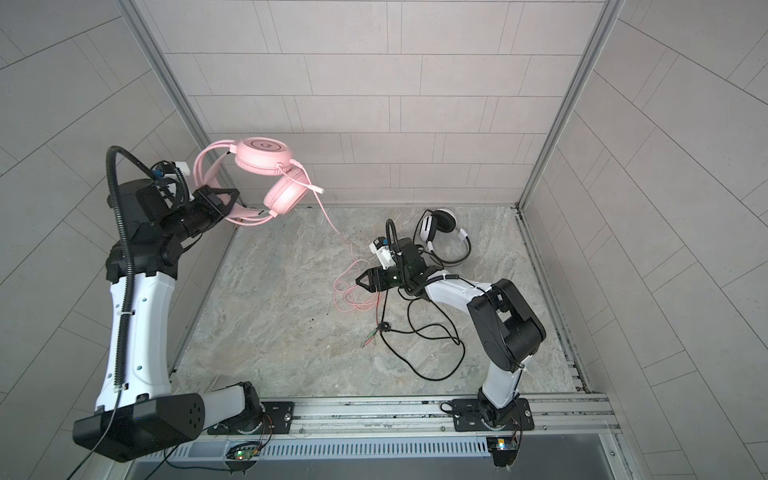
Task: Wrap the headphones
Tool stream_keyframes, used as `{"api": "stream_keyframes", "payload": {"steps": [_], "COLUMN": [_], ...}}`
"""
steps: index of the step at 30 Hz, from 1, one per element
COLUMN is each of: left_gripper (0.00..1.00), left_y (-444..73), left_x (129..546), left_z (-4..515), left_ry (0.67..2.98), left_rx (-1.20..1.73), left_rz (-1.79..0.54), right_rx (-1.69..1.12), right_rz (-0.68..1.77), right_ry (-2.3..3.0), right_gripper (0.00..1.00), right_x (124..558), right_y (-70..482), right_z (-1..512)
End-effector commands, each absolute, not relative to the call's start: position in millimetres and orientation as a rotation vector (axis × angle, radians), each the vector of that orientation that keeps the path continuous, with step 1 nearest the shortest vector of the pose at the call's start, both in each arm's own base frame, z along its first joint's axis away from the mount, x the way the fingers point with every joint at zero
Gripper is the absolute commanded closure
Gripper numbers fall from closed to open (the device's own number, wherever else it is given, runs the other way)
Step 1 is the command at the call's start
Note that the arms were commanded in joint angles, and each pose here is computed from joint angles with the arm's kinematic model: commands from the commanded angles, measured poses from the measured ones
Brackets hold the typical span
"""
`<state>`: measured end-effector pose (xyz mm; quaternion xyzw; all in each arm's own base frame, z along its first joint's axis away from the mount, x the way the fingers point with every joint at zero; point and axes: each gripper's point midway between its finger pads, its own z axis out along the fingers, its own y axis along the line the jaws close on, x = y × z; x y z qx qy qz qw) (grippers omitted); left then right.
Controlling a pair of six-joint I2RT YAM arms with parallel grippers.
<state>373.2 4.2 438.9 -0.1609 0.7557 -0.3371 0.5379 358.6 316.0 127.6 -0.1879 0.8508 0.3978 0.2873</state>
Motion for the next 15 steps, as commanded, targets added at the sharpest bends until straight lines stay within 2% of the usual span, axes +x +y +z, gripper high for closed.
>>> {"api": "stream_keyframes", "payload": {"steps": [1, 9, 15], "left_gripper": [1.0, 1.0, 1.0], "left_y": [-2, 3, 0], "left_x": [366, 367, 371], "left_z": [491, 521, 517], "left_ry": [1.67, 1.62, 1.63], "left_rx": [-0.302, -0.271, -0.285], "left_rz": [-0.853, -0.865, -0.913], "right_rx": [-0.529, -0.577, -0.634], "right_rz": [0.984, 0.779, 0.787], "right_ry": [2.276, 2.28, 2.271], "right_gripper": [0.31, 0.3, 0.3], "right_x": [363, 386, 416], "right_y": [313, 301, 320], "right_z": [124, 119, 98]}}
